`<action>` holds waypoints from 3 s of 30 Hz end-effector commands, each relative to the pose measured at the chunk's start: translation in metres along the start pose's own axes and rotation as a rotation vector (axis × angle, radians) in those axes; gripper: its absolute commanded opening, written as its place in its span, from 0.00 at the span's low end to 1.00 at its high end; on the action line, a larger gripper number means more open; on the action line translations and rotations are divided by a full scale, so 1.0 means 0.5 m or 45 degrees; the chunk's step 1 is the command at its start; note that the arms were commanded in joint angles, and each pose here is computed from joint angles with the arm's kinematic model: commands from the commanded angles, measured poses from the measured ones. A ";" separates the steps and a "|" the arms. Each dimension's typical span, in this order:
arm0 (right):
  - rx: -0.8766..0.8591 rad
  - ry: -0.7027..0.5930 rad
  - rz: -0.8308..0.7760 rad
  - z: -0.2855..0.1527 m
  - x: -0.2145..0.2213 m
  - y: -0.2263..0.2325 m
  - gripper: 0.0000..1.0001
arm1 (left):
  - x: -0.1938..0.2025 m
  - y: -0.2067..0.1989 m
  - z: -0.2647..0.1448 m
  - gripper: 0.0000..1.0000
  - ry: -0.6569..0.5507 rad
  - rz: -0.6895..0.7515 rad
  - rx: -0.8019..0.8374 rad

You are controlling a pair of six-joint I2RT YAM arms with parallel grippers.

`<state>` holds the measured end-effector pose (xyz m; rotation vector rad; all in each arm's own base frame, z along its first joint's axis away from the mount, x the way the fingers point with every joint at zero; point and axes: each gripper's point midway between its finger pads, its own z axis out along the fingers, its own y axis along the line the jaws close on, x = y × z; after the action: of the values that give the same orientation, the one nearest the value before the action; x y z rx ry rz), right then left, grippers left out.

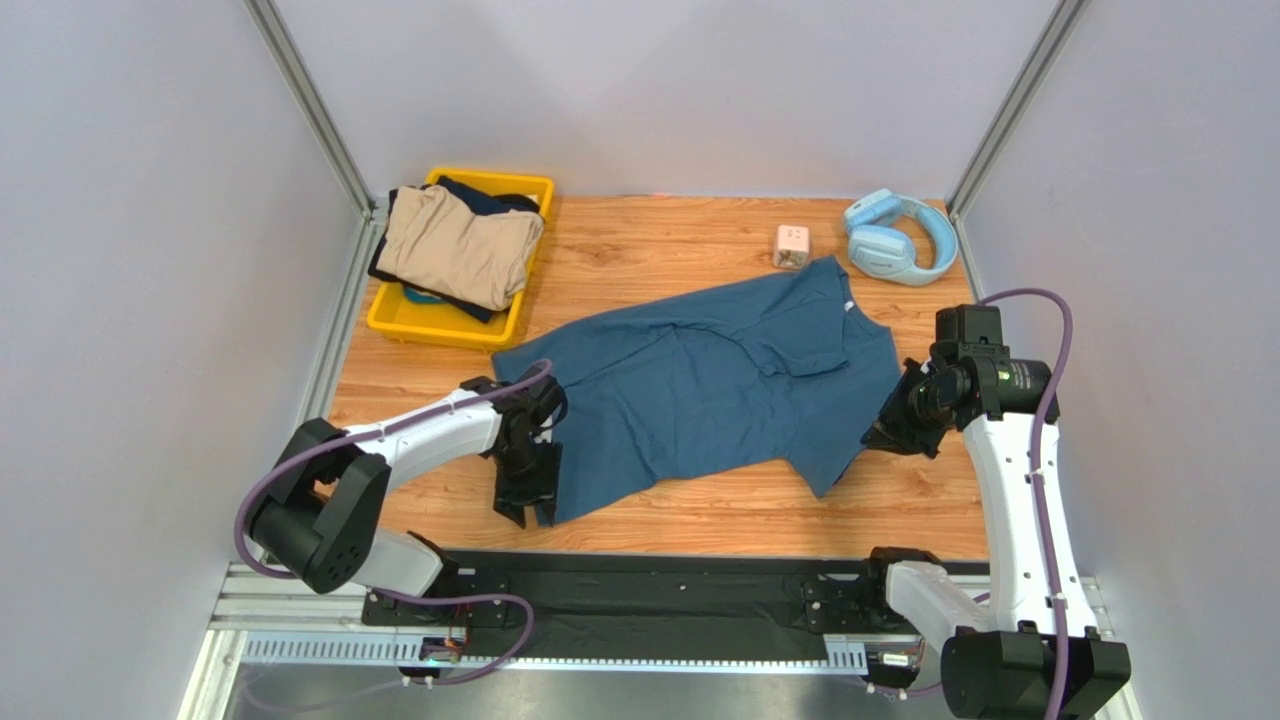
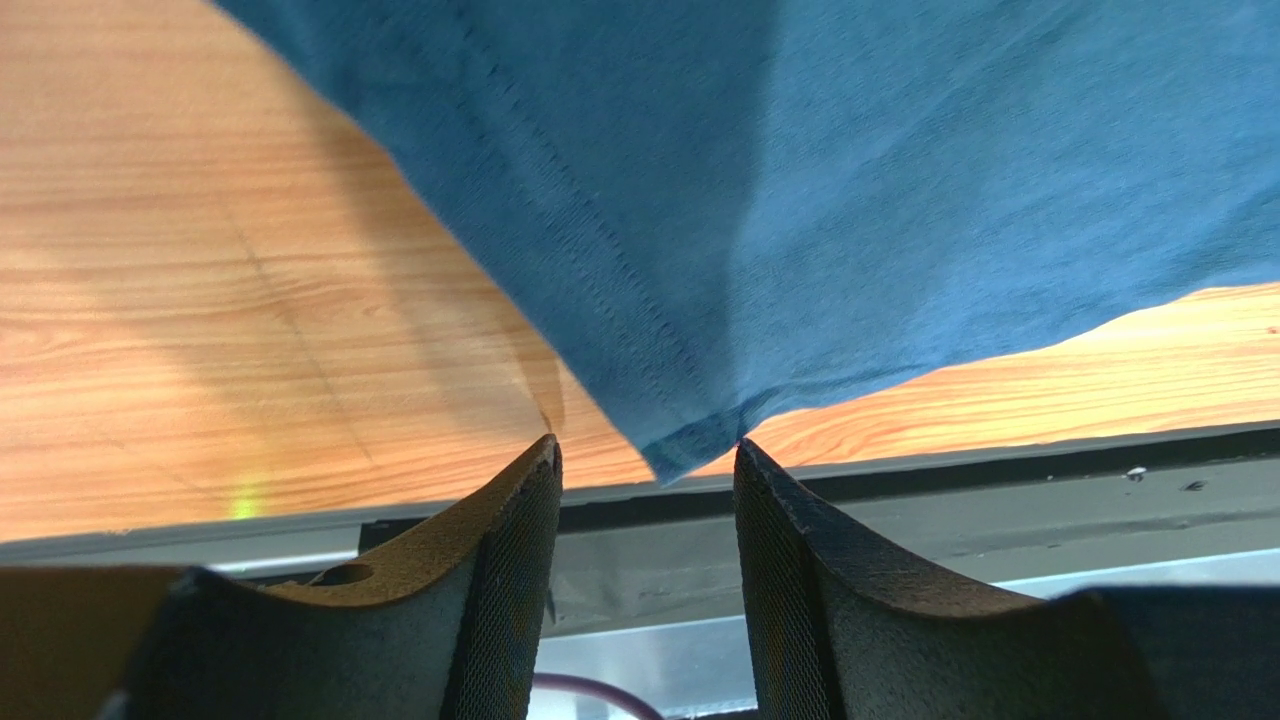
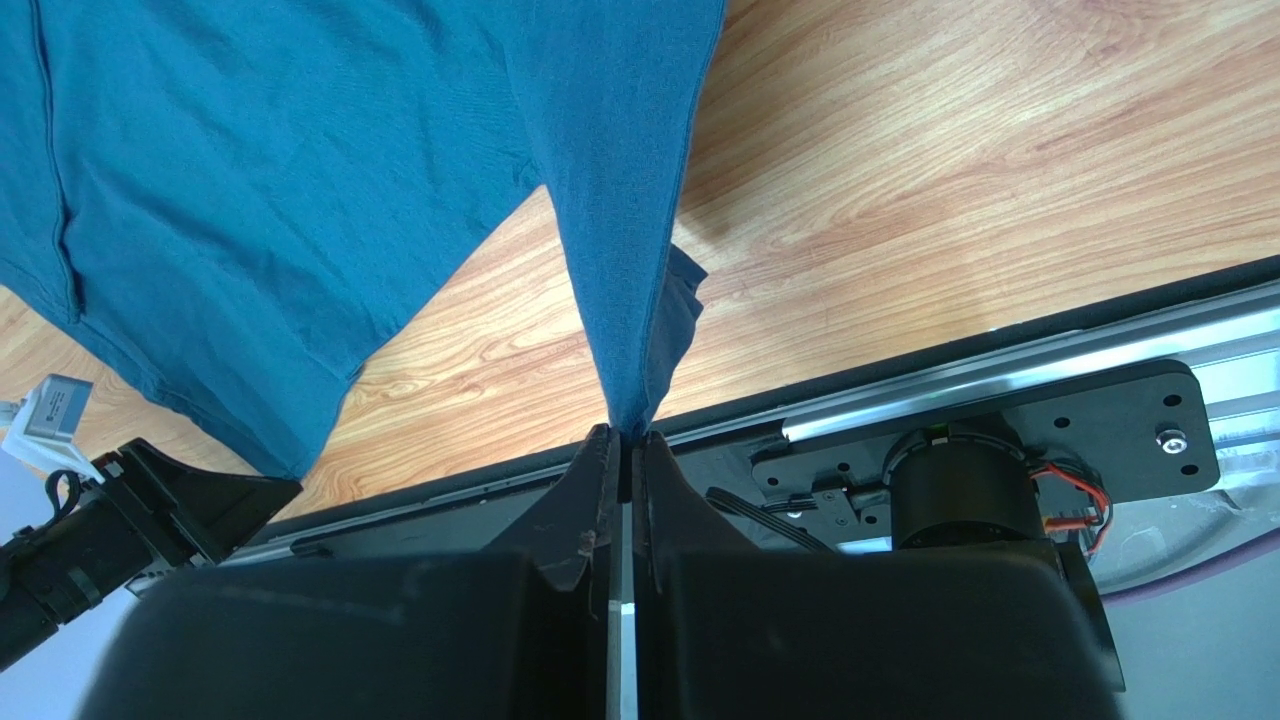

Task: Fold and stack the t-shirts
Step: Fold the tshirt

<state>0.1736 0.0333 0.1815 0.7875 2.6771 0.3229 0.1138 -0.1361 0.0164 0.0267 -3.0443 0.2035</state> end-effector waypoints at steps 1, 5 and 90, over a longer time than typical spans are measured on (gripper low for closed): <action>0.026 0.099 0.010 -0.009 0.038 -0.013 0.00 | -0.020 -0.024 -0.001 0.53 -0.032 -0.007 0.058; 0.029 0.095 0.012 -0.010 0.033 -0.011 0.00 | -0.024 -0.029 0.002 0.52 -0.025 0.003 0.064; -0.192 0.033 0.032 0.331 -0.512 0.289 0.00 | -0.335 0.092 -0.144 0.00 -0.147 -0.132 -0.124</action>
<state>0.4952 0.0273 0.1351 0.7753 2.6763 0.4947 0.2930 -0.0890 0.0648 0.1971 -3.1608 0.0826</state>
